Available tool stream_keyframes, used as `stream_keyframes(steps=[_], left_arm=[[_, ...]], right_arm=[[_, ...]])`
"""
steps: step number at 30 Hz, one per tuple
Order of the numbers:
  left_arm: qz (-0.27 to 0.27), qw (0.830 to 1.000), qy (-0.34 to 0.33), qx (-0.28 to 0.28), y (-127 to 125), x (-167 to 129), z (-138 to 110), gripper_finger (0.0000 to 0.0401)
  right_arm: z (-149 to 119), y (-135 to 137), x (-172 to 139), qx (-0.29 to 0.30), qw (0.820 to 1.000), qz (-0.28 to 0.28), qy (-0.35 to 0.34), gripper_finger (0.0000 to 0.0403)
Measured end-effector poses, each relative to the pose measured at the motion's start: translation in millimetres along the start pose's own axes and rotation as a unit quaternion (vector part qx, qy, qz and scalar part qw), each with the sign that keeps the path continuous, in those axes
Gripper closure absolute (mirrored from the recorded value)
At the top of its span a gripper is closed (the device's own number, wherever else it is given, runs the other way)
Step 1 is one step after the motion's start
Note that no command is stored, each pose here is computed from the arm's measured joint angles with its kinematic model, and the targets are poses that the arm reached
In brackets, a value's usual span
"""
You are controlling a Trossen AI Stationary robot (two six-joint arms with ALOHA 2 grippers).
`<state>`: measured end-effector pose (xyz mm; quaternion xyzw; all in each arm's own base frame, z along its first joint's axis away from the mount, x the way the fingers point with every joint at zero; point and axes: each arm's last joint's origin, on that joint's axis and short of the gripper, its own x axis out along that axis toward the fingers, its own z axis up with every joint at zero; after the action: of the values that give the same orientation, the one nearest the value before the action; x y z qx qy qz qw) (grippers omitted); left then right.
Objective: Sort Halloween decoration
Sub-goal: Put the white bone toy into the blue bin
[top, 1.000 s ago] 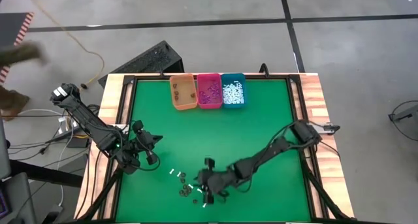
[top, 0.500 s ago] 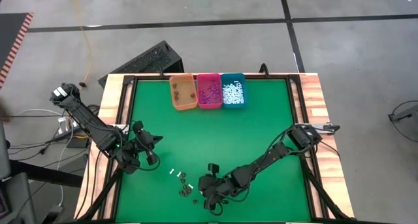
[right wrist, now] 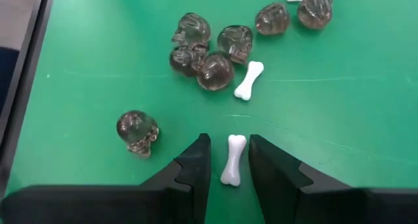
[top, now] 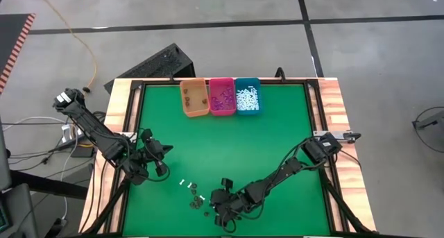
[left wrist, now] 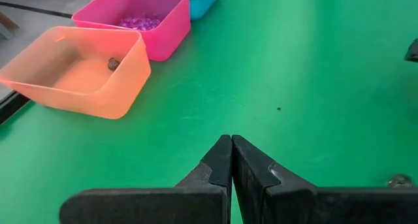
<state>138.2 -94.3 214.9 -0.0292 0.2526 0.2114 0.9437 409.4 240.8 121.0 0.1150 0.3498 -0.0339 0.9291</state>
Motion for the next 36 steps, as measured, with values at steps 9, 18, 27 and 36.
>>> stream_keyframes(steps=[9, 18, 27, 36], left_arm=[[0.0, 1.0, 0.0, -0.001, 0.0, -0.1, 0.0, 0.0401], [0.0, 1.0, 0.0, -0.001, 0.0, 0.0, 0.1, 0.0401], [0.001, 1.0, 0.0, 0.001, 0.1, 0.0, 0.0, 0.0401], [0.001, 1.0, -0.001, 0.001, 0.1, -0.1, 0.0, 0.0401]], right_arm=[[-3.2, -2.0, 1.4, 0.013, 1.0, -0.001, 0.015, 0.0356], [-0.5, -1.7, -1.8, 0.009, 1.0, -0.005, 0.01, 0.0382], [24.9, -31.7, -29.0, -0.057, 0.99, -0.123, 0.026, 0.0378], [70.9, -94.2, -50.7, -0.121, 0.97, -0.196, 0.079, 0.0383]])
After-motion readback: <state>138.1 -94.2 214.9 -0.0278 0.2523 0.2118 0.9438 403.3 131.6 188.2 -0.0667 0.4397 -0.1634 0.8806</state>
